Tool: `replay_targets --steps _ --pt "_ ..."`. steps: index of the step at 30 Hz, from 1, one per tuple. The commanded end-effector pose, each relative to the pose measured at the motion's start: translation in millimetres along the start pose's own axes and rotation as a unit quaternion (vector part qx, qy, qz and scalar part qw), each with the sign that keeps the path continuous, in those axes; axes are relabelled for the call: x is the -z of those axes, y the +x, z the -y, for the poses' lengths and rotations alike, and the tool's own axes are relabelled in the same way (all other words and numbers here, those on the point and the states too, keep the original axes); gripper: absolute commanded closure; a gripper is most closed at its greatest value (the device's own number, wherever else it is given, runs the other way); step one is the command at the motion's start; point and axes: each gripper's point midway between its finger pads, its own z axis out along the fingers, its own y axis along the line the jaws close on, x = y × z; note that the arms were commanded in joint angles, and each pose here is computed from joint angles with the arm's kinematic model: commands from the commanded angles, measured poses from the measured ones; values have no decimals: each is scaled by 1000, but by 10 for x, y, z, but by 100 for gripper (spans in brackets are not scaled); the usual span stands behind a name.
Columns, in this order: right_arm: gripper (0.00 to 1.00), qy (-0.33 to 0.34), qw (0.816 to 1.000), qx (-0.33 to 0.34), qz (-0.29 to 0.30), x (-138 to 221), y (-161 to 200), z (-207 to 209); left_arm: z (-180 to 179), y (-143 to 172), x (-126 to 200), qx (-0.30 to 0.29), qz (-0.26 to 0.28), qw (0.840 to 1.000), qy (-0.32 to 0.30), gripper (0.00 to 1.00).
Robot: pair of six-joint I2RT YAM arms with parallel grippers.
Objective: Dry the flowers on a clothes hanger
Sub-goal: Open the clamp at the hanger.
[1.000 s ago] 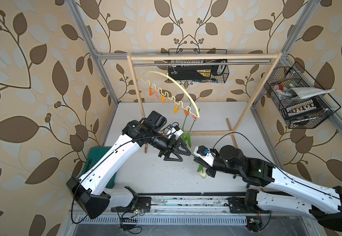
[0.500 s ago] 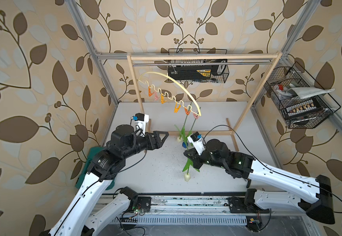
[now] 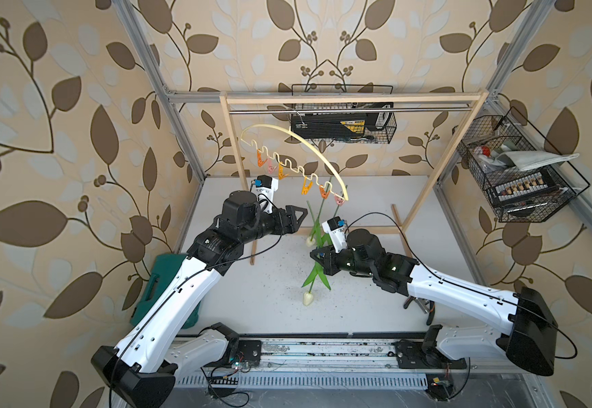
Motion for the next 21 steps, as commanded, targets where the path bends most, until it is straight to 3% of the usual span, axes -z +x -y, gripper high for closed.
replay_targets --steps 1,5,11,21 --pt "100 -3 1000 -15 7 -65 -107 -44 203 -127 30 -26 19 998 47 10" --pt "100 -1 1000 -22 -1 -112 -112 -54 153 -89 -67 -21 2 999 39 10" --pt "100 66 997 -46 -4 -160 -126 180 78 -355 -106 -42 55 998 6 6" --pt "100 82 994 -67 -9 -204 -93 287 -78 -690 -398 -102 88 990 -49 12"
